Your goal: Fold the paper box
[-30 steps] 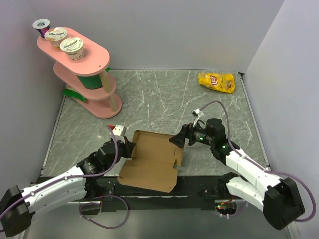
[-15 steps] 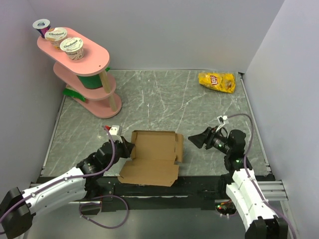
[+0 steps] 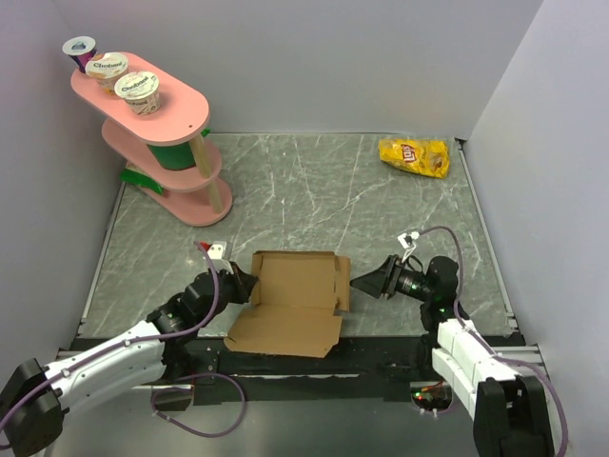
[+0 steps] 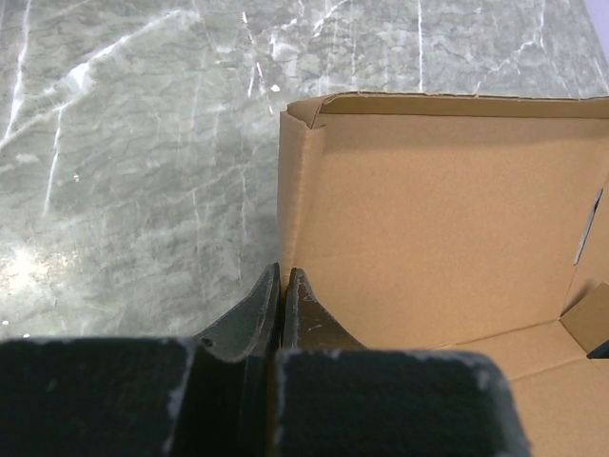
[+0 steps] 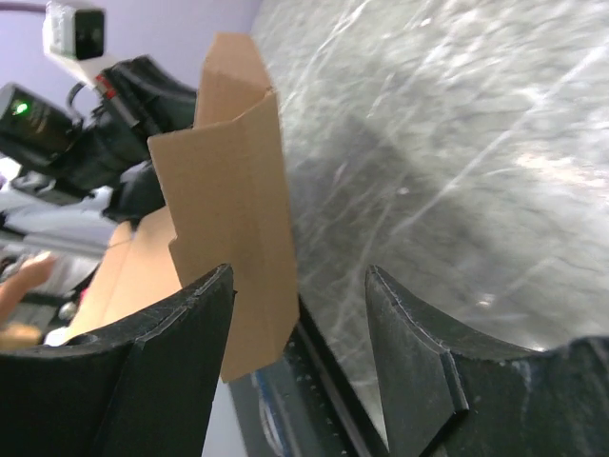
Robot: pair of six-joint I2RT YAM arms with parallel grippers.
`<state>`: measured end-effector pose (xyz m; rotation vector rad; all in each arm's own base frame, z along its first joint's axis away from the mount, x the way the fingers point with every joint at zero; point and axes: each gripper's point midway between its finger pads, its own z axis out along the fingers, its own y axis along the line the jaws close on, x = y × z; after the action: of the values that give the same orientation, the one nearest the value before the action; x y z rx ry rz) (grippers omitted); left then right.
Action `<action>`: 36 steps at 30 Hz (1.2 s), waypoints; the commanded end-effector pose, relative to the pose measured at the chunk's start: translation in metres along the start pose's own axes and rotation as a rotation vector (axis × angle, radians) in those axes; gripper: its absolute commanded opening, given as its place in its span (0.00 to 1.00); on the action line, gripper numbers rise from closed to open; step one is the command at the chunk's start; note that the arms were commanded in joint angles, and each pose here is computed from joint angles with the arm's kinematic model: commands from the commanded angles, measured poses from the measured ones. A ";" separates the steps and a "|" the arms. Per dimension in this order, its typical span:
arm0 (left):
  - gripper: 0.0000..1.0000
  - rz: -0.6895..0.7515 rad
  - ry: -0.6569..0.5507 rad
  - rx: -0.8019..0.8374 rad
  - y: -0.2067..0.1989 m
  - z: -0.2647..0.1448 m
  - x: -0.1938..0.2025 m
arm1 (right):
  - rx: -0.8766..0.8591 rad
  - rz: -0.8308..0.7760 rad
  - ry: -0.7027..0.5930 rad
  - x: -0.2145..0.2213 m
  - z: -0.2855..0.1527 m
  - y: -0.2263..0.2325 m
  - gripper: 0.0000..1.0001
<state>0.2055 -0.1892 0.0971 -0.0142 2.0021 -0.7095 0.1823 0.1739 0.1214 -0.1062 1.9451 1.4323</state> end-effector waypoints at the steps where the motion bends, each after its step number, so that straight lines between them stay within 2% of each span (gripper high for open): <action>1: 0.01 -0.042 -0.038 0.055 -0.014 0.001 -0.012 | -0.121 -0.072 0.007 -0.002 0.006 0.026 0.65; 10: 0.01 -0.036 -0.024 0.054 -0.013 0.002 -0.007 | -0.115 -0.056 0.053 0.010 0.027 0.034 0.65; 17: 0.01 -0.032 -0.027 0.056 -0.012 0.000 -0.007 | 0.033 -0.033 0.040 0.007 0.037 0.014 0.66; 30: 0.01 -0.022 -0.025 0.064 -0.014 0.002 -0.007 | 0.108 -0.018 0.072 0.011 0.058 0.011 0.66; 36: 0.01 -0.023 -0.022 0.062 -0.014 0.002 -0.007 | 0.190 -0.028 0.097 0.015 0.064 0.002 0.70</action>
<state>0.2046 -0.1912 0.0947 -0.0003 2.0069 -0.7182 0.1846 0.2315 0.0966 -0.1108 2.1586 1.3260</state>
